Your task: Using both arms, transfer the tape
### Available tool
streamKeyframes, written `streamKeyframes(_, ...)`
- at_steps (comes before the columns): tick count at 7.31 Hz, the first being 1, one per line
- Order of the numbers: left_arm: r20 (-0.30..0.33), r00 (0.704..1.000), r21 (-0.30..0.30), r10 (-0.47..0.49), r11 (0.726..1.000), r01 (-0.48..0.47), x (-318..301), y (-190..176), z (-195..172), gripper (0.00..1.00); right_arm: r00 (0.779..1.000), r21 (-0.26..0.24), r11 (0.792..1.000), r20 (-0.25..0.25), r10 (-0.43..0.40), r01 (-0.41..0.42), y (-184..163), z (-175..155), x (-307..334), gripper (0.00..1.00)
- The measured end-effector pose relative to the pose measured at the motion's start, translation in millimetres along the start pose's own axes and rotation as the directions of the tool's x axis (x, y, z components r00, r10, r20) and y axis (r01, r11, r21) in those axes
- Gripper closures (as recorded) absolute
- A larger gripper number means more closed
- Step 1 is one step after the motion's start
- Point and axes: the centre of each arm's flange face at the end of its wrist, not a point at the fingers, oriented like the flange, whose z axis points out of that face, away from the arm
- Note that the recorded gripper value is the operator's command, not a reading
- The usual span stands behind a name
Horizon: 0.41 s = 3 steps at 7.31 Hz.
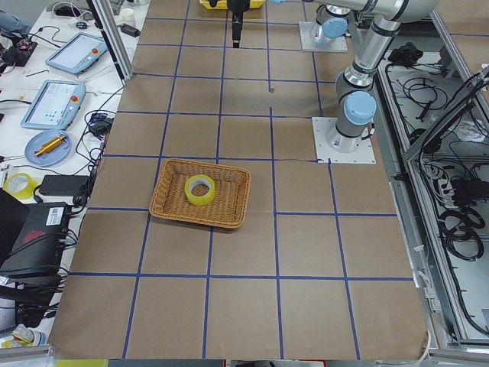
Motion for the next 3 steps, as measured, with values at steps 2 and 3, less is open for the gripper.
streamKeyframes(2,0.001,1.0,0.062,-0.002,0.998,0.002,-3.3,-7.4,-4.2,0.0,1.0,0.0,1.0,0.0,0.0,0.0,0.0,0.0,0.0,0.0)
streamKeyframes(3,0.002,1.0,0.094,-0.002,0.996,0.002,-3.5,-10.7,-5.4,0.0,1.0,0.0,1.0,0.0,-0.001,0.001,0.0,0.0,0.0,0.0)
